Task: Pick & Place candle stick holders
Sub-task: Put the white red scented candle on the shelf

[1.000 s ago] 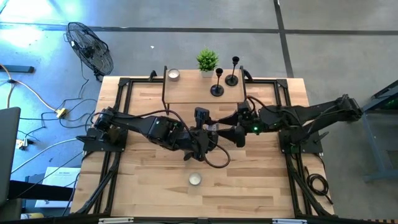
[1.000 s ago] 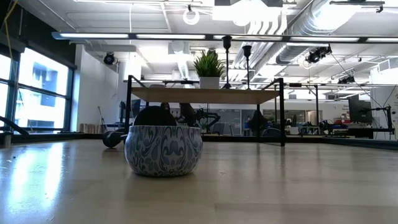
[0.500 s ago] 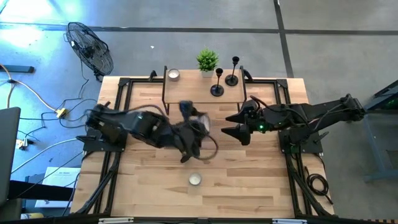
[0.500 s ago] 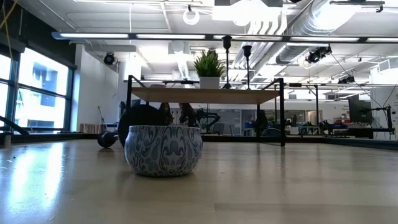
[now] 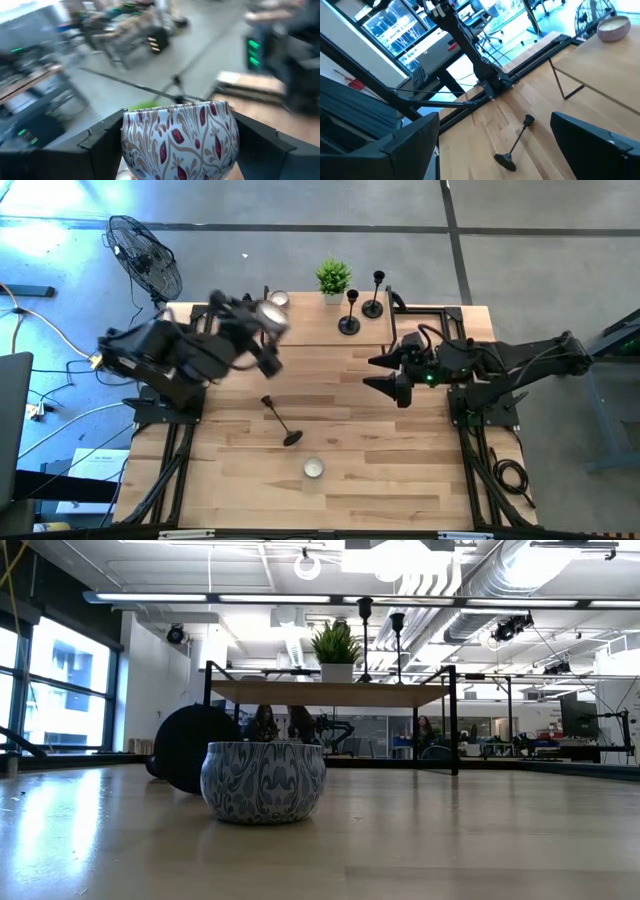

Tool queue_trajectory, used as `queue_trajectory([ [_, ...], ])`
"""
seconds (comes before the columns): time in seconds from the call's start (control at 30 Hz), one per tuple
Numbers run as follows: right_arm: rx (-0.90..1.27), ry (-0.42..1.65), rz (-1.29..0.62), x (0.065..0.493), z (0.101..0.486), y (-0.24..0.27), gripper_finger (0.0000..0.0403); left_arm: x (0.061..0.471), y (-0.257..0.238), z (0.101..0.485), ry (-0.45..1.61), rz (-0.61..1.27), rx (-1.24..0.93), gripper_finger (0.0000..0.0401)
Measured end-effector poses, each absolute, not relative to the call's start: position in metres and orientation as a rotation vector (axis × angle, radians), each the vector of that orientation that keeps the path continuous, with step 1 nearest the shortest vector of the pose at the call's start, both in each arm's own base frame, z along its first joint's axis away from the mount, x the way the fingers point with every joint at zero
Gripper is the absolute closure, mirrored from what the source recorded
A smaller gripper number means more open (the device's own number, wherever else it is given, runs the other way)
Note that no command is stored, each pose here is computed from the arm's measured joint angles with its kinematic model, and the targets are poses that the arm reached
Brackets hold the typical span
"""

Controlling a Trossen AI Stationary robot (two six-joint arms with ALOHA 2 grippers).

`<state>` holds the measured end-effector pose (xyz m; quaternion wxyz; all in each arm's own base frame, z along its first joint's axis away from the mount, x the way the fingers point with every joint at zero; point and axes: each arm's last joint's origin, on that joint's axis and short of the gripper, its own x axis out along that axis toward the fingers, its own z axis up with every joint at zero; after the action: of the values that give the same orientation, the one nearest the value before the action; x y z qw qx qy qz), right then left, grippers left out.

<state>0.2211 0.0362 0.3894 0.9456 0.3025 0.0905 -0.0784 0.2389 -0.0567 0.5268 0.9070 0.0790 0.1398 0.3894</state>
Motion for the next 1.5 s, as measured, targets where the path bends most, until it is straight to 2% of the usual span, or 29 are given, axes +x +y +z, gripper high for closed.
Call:
queue_trajectory([
  [0.2,0.584,0.164,-0.16,0.215,0.394,0.032,0.0027,0.217,-0.042,0.531,0.199,1.099,0.157,0.0103],
  [0.5,0.55,0.132,-0.155,0.206,0.4,0.027,0.0027,0.227,-0.001,0.503,0.286,1.232,0.072,0.0103],
  [0.67,0.539,0.129,-0.151,0.204,0.401,0.027,0.0027,0.243,0.017,0.475,0.394,1.253,0.055,0.0103],
  [1.0,0.578,0.09,-0.107,0.206,0.406,0.03,0.0027,0.273,0.036,0.427,0.485,1.246,0.029,0.0103],
  [1.3,0.625,-0.203,0.114,0.204,0.439,0.035,0.0027,0.299,0.045,0.396,0.45,1.163,-0.038,0.0103],
  [1.5,0.563,-0.233,0.27,0.191,0.448,0.037,0.0027,0.311,0.048,0.366,0.385,1.161,-0.12,0.0103],
])
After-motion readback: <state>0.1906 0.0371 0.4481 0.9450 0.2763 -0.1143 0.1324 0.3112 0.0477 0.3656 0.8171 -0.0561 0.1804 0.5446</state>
